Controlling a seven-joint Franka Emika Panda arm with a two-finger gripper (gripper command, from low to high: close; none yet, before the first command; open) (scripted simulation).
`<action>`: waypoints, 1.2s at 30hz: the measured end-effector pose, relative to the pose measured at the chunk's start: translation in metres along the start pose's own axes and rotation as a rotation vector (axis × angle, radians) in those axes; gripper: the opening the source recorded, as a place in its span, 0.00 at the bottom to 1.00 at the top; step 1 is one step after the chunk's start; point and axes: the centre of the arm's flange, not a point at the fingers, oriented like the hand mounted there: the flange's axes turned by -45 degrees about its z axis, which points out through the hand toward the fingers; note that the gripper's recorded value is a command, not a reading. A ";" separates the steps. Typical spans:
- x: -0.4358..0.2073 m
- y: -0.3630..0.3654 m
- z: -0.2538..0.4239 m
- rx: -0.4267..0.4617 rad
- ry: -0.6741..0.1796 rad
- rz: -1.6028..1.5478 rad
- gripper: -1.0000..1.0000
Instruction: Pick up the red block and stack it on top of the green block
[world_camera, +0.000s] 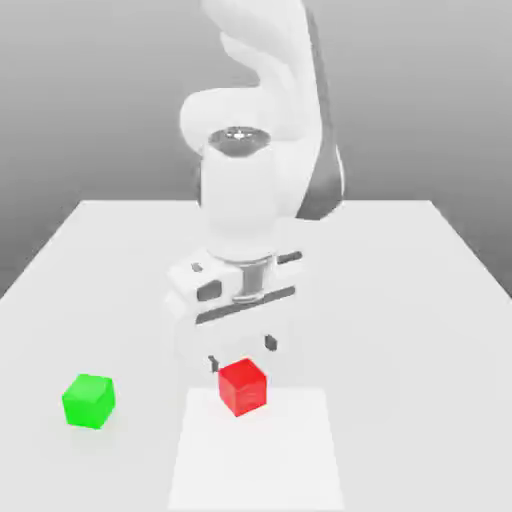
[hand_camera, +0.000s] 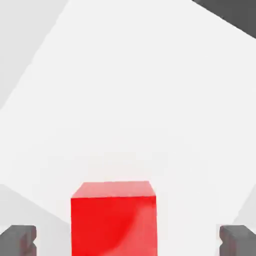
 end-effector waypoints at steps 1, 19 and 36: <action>-0.001 0.000 0.009 0.001 -0.002 0.000 0.50; -0.005 0.009 -0.036 0.005 -0.003 0.047 0.00; -0.108 0.186 -0.015 0.002 -0.005 0.901 1.00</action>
